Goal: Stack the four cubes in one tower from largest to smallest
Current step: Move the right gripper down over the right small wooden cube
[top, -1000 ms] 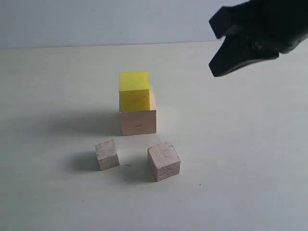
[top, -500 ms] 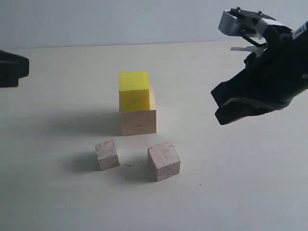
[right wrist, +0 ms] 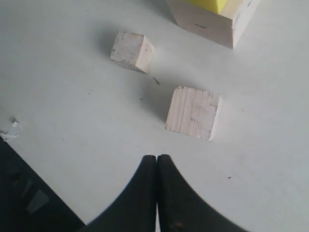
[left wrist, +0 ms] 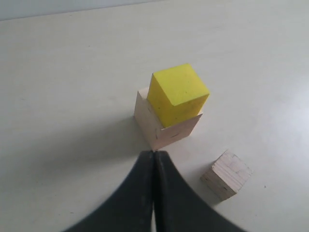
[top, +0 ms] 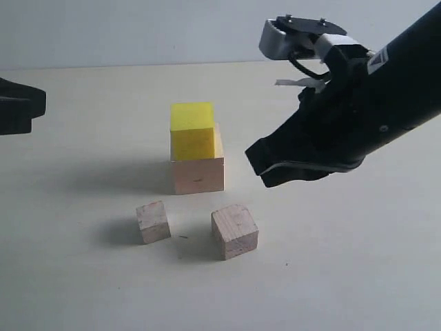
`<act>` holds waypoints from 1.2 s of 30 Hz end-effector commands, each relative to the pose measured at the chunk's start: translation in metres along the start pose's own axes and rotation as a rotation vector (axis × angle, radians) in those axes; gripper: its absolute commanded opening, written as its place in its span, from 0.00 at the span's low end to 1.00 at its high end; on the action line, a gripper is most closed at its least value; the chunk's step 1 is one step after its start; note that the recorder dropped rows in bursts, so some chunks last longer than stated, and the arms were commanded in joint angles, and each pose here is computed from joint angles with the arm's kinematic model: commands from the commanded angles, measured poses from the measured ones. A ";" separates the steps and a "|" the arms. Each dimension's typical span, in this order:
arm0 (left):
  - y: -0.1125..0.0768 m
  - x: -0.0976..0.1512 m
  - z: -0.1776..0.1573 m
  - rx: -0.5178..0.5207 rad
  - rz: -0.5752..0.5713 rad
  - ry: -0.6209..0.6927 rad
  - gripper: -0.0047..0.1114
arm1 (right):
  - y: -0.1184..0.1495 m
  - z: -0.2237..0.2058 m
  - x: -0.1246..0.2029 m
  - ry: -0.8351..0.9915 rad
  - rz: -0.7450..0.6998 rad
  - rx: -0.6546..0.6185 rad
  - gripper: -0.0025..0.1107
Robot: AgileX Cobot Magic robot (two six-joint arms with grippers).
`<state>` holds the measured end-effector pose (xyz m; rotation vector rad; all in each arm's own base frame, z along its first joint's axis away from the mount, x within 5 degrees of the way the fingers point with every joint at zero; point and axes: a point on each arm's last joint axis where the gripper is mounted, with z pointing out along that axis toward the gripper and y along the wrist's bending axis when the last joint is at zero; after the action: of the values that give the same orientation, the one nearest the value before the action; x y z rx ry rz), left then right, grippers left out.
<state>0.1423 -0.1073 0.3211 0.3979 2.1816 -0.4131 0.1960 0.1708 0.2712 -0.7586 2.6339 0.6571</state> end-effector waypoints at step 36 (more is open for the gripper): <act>-0.016 -0.024 -0.006 0.188 -0.077 -0.271 0.04 | -0.022 0.094 -0.007 0.127 0.058 0.070 0.64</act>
<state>0.1467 -0.1220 0.3446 0.3383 1.9225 -0.6636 0.2263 0.2022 0.1902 -0.7463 2.8136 0.5448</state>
